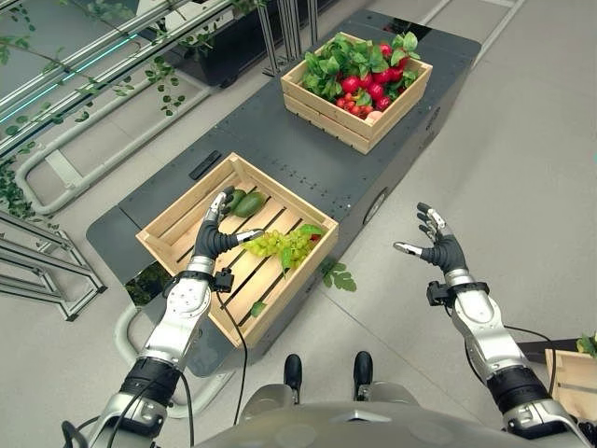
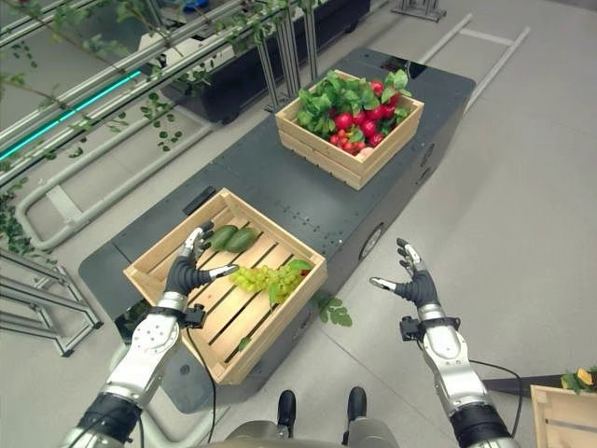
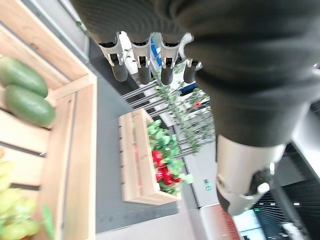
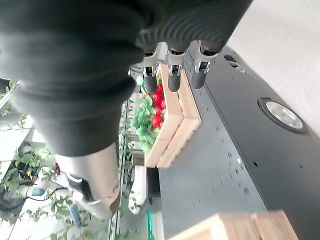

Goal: Pick up the fruits from the basket on one side to the basket on the other side

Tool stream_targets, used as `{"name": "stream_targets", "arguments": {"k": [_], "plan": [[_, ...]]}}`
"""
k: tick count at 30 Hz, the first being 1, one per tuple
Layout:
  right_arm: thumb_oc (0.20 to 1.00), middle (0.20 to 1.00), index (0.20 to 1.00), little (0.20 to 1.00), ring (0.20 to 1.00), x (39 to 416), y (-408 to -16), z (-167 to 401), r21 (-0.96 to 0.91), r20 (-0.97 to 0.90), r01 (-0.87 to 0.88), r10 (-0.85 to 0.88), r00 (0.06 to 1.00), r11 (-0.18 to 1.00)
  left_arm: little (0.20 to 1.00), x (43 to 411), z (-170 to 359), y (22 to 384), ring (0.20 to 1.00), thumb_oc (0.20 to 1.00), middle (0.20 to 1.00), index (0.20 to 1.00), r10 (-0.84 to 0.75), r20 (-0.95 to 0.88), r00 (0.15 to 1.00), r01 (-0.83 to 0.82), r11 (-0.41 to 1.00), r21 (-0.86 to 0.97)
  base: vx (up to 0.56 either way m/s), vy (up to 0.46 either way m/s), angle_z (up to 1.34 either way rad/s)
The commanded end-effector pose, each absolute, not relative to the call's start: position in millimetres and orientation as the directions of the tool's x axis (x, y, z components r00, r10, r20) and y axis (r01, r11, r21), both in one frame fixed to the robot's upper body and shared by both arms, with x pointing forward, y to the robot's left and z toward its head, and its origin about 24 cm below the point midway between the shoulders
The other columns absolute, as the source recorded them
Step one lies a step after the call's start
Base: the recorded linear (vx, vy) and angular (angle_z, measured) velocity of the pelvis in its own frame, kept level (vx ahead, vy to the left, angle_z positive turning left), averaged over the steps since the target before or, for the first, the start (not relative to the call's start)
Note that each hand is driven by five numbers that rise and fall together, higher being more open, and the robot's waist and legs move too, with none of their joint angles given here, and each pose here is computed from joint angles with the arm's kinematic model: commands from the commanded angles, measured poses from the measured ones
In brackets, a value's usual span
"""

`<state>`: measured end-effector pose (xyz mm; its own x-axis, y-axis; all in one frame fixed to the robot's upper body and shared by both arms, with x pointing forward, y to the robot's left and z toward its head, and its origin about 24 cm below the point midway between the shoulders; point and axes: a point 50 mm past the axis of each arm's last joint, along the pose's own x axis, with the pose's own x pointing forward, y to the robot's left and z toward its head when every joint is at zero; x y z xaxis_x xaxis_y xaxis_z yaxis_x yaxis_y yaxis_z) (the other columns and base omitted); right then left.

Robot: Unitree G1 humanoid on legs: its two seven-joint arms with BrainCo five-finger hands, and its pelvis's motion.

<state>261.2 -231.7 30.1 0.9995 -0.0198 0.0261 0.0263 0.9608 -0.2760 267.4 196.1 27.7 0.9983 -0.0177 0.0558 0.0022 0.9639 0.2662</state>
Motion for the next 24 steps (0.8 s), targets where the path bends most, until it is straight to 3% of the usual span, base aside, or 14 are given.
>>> {"name": "stream_targets", "arguments": {"k": [1,7,13,16,24], "plan": [[1.000,1.000,1.000,1.000,1.000,289.0,-212.4,72.5,-0.284,0.203,0.000,0.060,0.977,0.959,1.000,301.7,67.9,209.1,1.000,1.000,1.000,1.000,0.054,0.207,0.977,-0.109,0.957,0.268,-0.14,-0.013,-0.03],[1.000,1.000,1.000,1.000,1.000,305.5,-201.0,91.6,-0.276,0.267,0.002,0.075,0.961,0.961,1.000,328.2,88.1,215.3,1.000,1.000,1.000,1.000,0.111,0.242,0.964,-0.188,0.927,0.325,-0.09,0.001,-0.03],[1.000,1.000,1.000,1.000,1.000,311.0,-191.1,111.9,-0.284,0.338,-0.029,0.129,0.932,0.958,1.000,338.9,123.6,255.6,1.000,1.000,1.000,1.000,0.154,0.312,0.938,-0.297,0.822,0.487,-0.06,0.035,-0.33],[1.000,1.000,1.000,1.000,1.000,312.1,-187.0,119.1,-0.275,0.368,-0.045,0.148,0.918,0.960,1.000,346.0,135.7,281.1,1.000,1.000,1.000,1.000,0.168,0.287,0.943,-0.319,0.701,0.638,-0.05,0.015,-0.16],[1.000,1.000,1.000,1.000,1.000,311.9,-184.8,126.0,-0.267,0.407,-0.049,0.159,0.900,0.962,1.000,351.1,163.1,308.0,1.000,1.000,1.000,1.000,0.151,0.283,0.947,-0.321,0.474,0.820,-0.04,0.018,-0.16]]}}
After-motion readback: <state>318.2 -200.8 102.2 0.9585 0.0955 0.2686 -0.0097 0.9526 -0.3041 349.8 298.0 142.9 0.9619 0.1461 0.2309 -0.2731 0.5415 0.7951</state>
